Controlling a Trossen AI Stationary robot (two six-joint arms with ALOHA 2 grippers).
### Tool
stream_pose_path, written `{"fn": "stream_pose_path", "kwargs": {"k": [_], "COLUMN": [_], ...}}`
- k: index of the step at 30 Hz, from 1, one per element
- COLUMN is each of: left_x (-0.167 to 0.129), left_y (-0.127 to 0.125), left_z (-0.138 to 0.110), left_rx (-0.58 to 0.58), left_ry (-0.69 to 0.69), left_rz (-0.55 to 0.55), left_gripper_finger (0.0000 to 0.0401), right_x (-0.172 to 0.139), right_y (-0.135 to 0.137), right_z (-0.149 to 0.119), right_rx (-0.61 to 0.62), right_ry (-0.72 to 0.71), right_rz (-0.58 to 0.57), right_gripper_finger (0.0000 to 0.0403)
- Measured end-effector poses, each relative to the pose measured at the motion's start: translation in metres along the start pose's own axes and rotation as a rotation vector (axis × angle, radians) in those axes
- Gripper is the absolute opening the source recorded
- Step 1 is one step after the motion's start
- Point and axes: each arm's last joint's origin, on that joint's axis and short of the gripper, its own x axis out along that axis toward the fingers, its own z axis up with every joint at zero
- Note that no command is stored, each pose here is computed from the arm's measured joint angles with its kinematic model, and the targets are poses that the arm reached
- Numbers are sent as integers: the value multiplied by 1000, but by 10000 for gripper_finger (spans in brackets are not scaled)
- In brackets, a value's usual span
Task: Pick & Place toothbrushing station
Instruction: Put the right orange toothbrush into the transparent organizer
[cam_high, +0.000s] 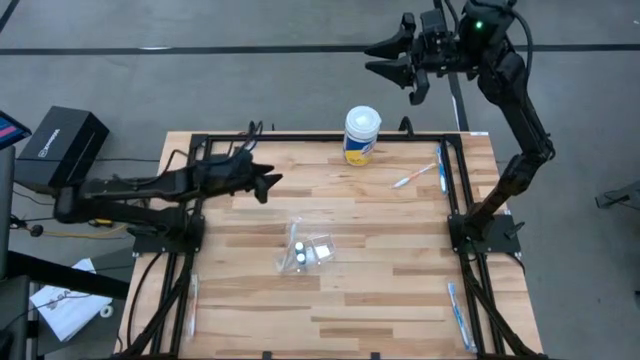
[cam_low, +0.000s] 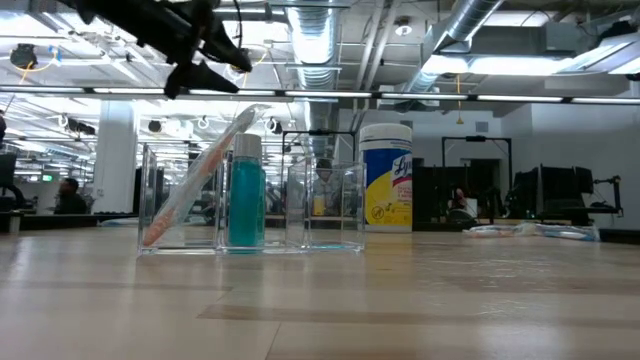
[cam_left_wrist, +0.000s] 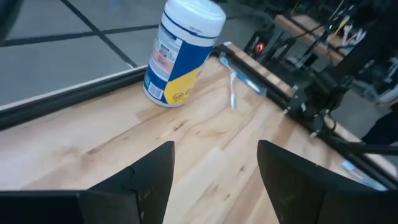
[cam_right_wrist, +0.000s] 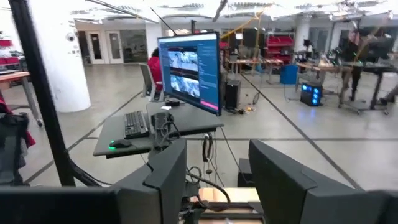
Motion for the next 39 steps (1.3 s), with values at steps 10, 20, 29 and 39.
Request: {"fn": "stream_pose_path", "kwargs": {"k": [10,20,29,39], "left_x": [12,6,4,4], "left_y": [14,25,24,23], "left_z": [17,33,34,35], "left_rx": [87,136,157,160], "left_ry": [-4,-28,2,8], "left_rz": [29,-148,-267,-307], "left_gripper_finger": [210,210,210,210], "right_x": [-9,-3,-1,-24], "right_y": [-16,-40,-72,-95], "right_z": [-15,-85,-148,-205], "right_rx": [195,567,743,1011], "right_ry": [118,453,508,561], "right_rz": [-358,-990,-1227,-1412], "right_gripper_finger": [170,168,189,189]}}
